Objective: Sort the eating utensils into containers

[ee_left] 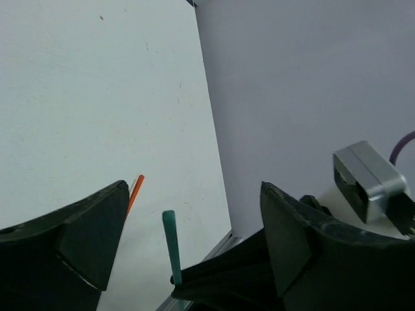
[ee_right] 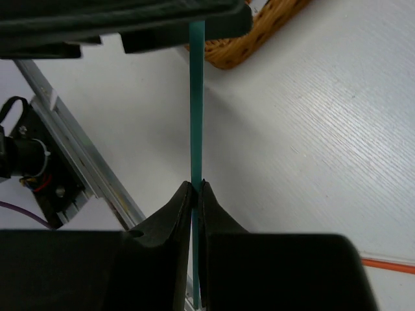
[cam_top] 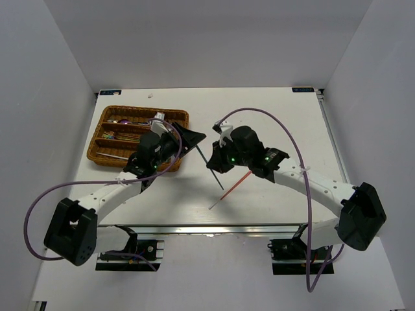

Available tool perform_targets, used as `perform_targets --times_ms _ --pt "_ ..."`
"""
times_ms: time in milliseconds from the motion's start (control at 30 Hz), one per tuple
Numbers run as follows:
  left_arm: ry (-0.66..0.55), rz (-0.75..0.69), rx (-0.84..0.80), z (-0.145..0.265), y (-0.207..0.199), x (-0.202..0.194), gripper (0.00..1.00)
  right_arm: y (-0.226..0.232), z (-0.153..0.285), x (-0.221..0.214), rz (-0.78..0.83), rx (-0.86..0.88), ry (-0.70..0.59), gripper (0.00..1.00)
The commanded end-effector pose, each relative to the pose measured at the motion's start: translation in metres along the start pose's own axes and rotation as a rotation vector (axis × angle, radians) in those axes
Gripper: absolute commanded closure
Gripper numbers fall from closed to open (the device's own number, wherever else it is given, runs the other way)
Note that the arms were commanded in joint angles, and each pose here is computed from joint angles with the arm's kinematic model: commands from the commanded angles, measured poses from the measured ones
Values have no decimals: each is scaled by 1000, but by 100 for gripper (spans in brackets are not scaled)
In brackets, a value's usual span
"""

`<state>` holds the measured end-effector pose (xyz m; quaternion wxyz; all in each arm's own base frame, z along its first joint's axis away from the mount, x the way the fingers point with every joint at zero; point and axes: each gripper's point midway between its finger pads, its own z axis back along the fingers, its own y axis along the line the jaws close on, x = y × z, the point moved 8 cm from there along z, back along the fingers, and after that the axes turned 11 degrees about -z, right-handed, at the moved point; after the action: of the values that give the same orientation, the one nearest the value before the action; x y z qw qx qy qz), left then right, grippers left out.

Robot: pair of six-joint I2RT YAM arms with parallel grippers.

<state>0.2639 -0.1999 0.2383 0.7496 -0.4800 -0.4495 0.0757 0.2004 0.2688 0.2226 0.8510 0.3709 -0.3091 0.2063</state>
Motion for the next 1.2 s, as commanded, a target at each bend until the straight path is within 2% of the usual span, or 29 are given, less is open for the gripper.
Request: perform_targets --times_ms 0,67,133,233,433,467,500,567,633,733,767,833,867,933,1000,1067,1167 --pt "-75 -10 4 -6 -11 14 13 25 9 27 -1 93 -97 100" --pt "-64 -9 17 -7 -7 11 21 28 8 29 1 102 -102 100" --pt "-42 -3 8 -9 -5 8 50 28 6 29 0 98 -106 100" --pt "-21 13 -8 -13 -5 4 76 28 2 32 -5 87 -115 100" --pt "-12 3 -19 -13 -7 3 74 22 -12 43 -9 10 -119 100" --pt "-13 -9 -11 -13 -7 4 70 21 -13 44 -8 -4 -116 100" --pt "-15 -17 -9 -12 -8 5 73 20 -14 44 -6 -13 -119 100" --pt "-3 -39 16 -11 -5 4 98 19 -14 44 -7 -21 -122 100" --pt "3 -58 72 -11 -2 6 100 18 -15 44 -9 -31 -126 99" --pt "-18 -78 189 -8 6 11 100 17 -13 45 -7 -39 -146 65" --pt "-31 -88 231 -6 11 15 100 13 -13 43 -10 -60 -151 42" --pt "-94 -93 339 -2 21 31 100 6 -10 43 -6 -119 -173 17" --pt "-104 -76 441 9 36 39 100 -1 -8 45 -5 -182 -192 11" --pt "-164 -51 621 29 60 57 100 -9 0 46 -3 -249 -206 11" --pt "-287 1 757 59 86 91 100 -19 10 42 -4 -312 -205 11" --pt "-390 29 917 90 110 118 100 -23 14 38 2 -323 -207 11" --pt "-471 65 1070 116 133 147 100 -28 16 29 2 -334 -195 11"
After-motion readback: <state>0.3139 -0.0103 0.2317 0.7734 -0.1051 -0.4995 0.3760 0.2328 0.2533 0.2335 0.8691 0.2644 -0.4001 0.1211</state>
